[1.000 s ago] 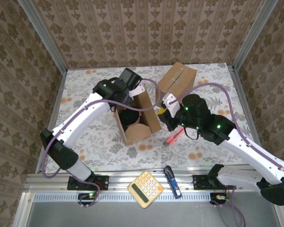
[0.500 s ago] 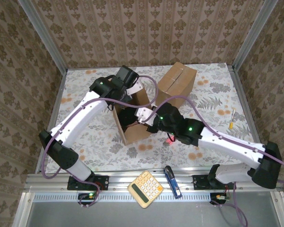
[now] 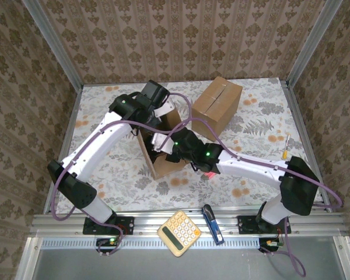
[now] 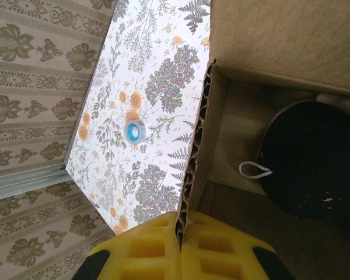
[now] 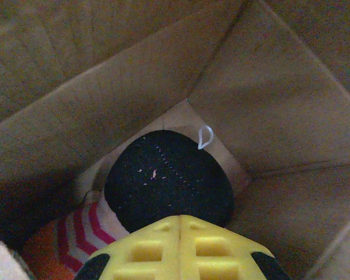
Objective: Unpack the express box
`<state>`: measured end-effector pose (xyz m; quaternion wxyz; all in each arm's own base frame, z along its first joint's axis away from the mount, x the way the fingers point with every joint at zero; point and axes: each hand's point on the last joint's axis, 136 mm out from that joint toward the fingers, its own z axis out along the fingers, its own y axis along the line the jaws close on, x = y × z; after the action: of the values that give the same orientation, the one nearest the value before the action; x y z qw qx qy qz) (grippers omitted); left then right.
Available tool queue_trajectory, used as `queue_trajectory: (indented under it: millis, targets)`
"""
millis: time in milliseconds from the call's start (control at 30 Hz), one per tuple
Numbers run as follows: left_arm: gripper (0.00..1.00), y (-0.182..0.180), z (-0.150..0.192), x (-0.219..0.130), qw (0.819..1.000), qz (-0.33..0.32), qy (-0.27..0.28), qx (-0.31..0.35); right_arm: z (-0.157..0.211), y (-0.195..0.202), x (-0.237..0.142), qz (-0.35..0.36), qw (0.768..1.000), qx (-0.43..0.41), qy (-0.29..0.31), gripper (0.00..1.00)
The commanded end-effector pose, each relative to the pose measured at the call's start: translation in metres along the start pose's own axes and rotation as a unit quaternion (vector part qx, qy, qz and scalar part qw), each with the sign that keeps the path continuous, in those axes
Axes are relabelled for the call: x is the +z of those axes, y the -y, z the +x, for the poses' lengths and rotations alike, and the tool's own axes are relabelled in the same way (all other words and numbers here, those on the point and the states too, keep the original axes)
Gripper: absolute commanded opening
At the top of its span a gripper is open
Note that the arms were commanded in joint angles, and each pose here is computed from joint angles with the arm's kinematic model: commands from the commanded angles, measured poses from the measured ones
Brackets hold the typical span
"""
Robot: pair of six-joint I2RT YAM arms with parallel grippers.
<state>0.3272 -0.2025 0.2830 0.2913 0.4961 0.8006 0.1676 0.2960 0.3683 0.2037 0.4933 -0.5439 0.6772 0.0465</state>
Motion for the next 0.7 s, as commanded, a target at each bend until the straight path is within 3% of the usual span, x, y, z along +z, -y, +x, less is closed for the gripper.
queue_trajectory:
  millis: [0,667]
  targets:
    - [0.00,-0.002,-0.004,-0.006,1.000,0.006,0.005,-0.012,-0.008,0.017,0.011,0.025,0.999,0.039,0.012,0.00]
    - [0.00,-0.003,-0.006,-0.018,0.999,0.004,0.009,-0.032,0.033,0.017,0.050,0.038,0.981,0.162,-0.095,0.00]
